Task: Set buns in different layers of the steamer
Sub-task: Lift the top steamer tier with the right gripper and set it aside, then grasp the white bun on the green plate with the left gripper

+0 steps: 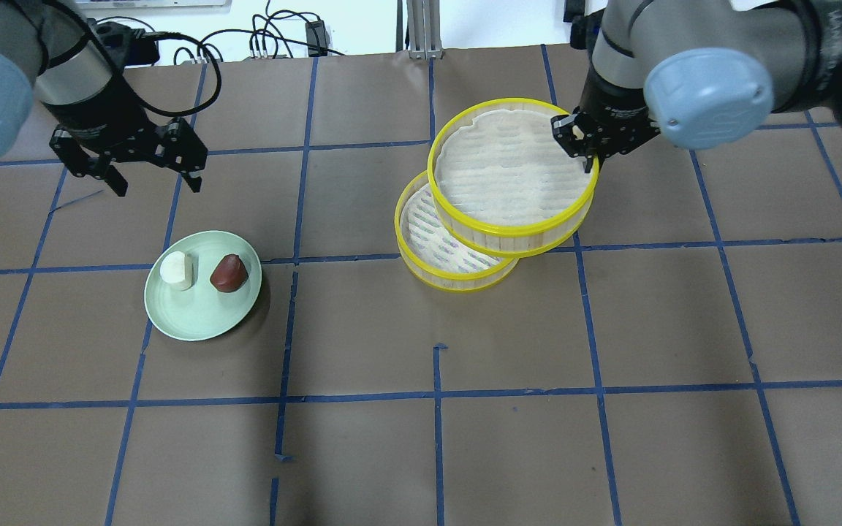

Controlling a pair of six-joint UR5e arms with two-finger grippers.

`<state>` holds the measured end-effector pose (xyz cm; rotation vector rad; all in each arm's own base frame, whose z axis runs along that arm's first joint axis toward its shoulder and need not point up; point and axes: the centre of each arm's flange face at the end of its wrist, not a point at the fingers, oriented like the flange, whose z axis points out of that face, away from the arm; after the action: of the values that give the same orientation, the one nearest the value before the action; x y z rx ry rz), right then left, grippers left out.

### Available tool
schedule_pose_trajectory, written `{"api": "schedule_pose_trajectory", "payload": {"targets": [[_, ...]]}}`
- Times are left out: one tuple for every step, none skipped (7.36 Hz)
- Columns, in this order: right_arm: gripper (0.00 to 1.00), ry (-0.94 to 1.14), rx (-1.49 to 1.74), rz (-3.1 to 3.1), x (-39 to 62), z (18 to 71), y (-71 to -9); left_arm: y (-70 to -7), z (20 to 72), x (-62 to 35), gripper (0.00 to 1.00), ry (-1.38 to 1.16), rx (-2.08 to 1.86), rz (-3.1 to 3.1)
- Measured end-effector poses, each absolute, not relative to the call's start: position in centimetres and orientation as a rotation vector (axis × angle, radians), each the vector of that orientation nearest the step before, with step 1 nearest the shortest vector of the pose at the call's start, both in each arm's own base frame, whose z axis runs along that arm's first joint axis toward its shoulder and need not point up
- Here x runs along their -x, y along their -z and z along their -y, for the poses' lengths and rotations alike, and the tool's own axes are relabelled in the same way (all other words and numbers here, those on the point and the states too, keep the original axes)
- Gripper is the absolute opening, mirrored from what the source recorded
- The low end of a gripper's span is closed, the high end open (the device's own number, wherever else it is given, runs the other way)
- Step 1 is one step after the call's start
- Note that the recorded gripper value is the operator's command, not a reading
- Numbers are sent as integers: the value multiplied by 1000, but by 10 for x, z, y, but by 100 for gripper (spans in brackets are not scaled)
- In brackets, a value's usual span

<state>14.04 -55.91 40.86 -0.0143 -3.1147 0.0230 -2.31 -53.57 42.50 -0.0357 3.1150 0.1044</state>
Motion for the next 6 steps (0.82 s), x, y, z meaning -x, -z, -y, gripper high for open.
{"api": "schedule_pose_trajectory", "payload": {"targets": [[11,9,-4,3120,-114,547,-433,-393,540,-18,100,-111,47,-3125],[11,34,-9,3122,-93,538,-452,-353,546,-46,100,-108,63,-3137],[11,38,8,3110,-71,531,-466,-319,549,-61,97,-118,60,-3147],[11,38,59,3101,-40,528,-475,-293,549,-70,98,-150,55,-3157],[11,39,104,3098,-8,527,-477,-271,546,-74,99,-203,54,-3168],[13,37,131,3096,15,526,-478,-249,544,-77,94,-257,49,-3174]]}}
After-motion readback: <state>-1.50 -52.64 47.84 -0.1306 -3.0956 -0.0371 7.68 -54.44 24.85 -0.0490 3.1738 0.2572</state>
